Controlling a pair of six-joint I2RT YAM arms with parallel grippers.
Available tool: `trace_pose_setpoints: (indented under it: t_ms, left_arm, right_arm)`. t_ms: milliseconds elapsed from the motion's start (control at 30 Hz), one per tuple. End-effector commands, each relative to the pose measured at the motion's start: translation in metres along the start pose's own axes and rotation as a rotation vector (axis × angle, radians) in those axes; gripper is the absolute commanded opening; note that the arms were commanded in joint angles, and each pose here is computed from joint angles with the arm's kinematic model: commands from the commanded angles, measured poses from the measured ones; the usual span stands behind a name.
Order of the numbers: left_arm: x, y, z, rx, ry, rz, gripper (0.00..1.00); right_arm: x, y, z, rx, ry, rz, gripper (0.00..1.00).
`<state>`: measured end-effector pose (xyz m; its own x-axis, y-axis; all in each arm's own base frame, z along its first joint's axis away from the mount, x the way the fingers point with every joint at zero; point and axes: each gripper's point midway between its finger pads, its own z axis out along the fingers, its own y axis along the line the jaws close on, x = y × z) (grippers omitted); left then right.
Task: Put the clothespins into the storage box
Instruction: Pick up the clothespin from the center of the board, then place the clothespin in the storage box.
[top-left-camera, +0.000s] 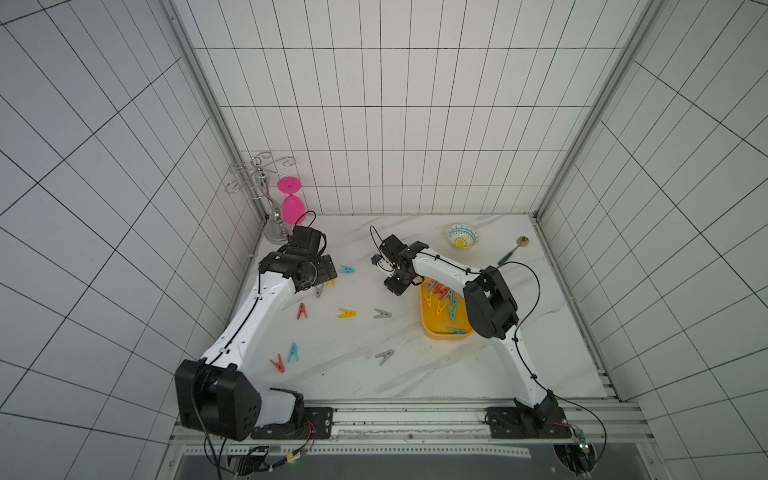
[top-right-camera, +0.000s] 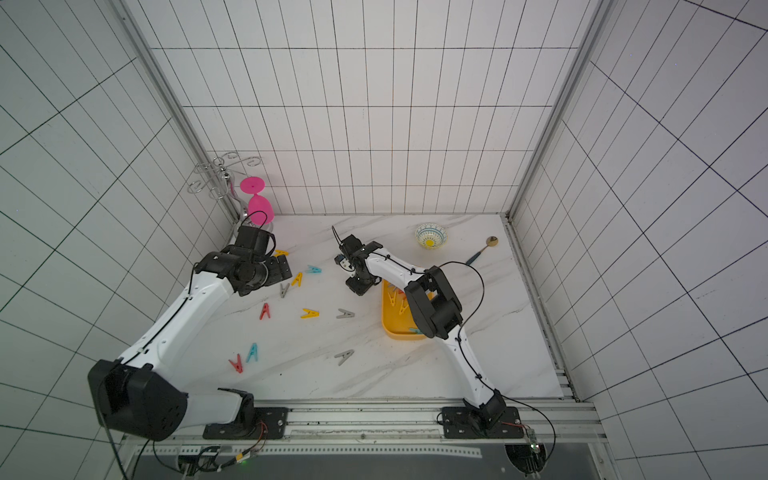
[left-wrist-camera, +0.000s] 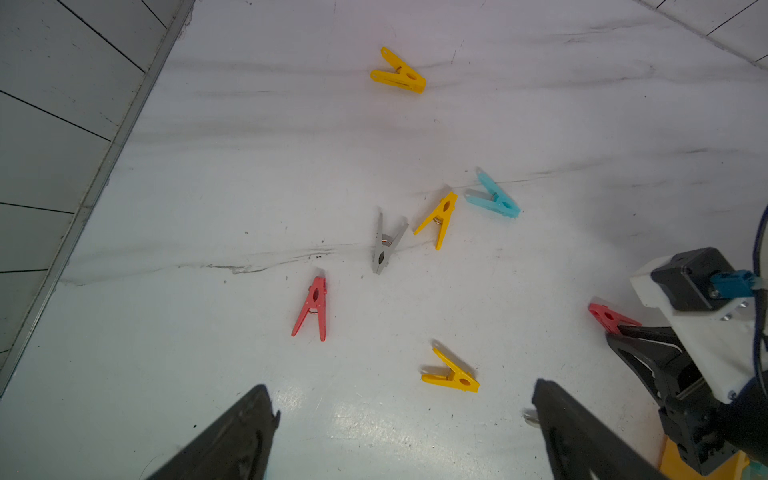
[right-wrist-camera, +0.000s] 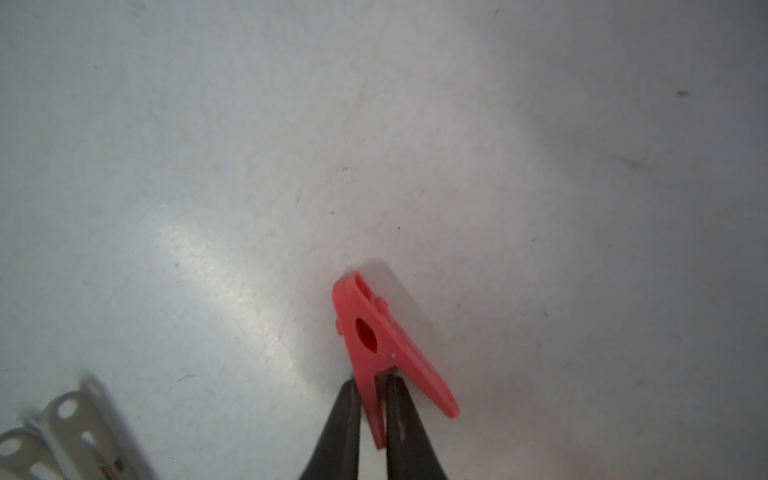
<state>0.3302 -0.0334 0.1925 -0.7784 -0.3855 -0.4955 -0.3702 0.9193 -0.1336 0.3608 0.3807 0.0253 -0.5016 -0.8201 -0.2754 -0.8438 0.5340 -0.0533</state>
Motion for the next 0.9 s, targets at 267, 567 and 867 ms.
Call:
trace_pose_setpoints:
  t_ms: [267, 567, 867]
  left_arm:
    - [-0.009, 0.001, -0.001, -0.002, -0.03, -0.016, 0.98]
    - [-0.008, -0.001, 0.0, 0.018, -0.016, -0.029, 0.98]
    - [-0.008, -0.007, -0.001, 0.05, -0.013, -0.036, 0.98]
  right_arm:
    - [-0.037, -0.015, -0.1, 0.06, -0.293, 0.271, 0.07]
    - [0.067, -0.031, -0.128, 0.152, -0.193, 0.538, 0.09]
    - [0.129, -0.026, -0.09, 0.155, -0.069, 0.597, 0.1]
